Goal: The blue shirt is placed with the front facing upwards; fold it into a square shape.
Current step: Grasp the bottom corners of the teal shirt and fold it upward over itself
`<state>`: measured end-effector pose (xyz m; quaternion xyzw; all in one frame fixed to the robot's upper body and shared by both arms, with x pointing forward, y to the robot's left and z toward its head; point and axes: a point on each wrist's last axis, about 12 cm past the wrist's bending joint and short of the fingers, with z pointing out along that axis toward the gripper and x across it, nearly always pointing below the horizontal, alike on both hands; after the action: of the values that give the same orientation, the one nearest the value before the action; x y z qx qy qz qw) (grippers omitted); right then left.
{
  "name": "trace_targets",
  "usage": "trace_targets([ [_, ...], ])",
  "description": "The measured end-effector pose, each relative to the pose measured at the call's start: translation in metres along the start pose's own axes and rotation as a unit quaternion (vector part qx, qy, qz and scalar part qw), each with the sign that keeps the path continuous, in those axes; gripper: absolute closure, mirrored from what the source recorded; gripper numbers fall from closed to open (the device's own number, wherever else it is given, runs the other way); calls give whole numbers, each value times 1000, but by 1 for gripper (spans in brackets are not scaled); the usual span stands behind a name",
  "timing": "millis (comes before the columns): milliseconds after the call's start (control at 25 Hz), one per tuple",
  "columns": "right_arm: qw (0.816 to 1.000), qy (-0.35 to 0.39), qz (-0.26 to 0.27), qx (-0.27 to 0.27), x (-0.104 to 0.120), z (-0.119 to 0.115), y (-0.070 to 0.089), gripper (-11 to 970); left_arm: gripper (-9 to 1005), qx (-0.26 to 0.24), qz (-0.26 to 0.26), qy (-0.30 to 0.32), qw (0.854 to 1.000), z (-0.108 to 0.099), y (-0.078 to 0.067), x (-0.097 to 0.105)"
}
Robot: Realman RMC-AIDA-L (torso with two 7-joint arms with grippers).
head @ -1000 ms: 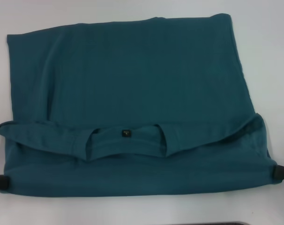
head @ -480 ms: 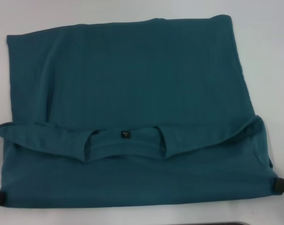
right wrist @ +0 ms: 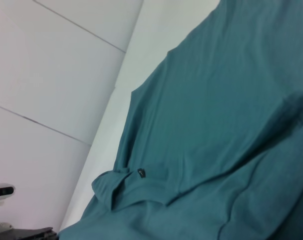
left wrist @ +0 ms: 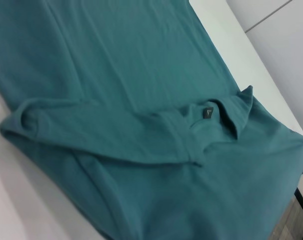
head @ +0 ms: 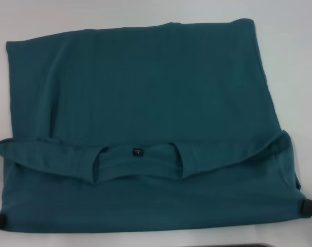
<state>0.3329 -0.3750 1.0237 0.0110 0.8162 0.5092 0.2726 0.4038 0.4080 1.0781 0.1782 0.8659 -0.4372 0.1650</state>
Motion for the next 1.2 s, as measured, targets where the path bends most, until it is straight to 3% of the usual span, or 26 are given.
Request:
trace_targets([
  [280, 1000, -1, -14, -9, -22, 7, 0, 927, 997, -1, 14, -13, 1000, 1, 2, -17],
  [480, 1000, 6, -23, -19, -53, 17, 1, 928, 997, -21, 38, -31, 999, 0, 6, -53],
  [760, 999, 16, -44, -15, -114, 42, 4, 928, 998, -54, 57, -55, 995, 10, 14, -119],
  [800, 999, 16, -47, -14, -123, 46, 5, 928, 998, -54, 57, -55, 995, 10, 14, -119],
  [840, 999, 16, -50, -11, -132, 50, 7, 928, 998, -65, 63, -61, 994, 15, 15, -141],
  [960, 998, 11, -54, 1, -157, 63, 10, 928, 998, -85, 76, -69, 991, 24, 12, -172],
  [1200, 998, -12, -60, 29, -194, 87, 14, 928, 997, -136, 91, -85, 983, 36, 10, -216],
])
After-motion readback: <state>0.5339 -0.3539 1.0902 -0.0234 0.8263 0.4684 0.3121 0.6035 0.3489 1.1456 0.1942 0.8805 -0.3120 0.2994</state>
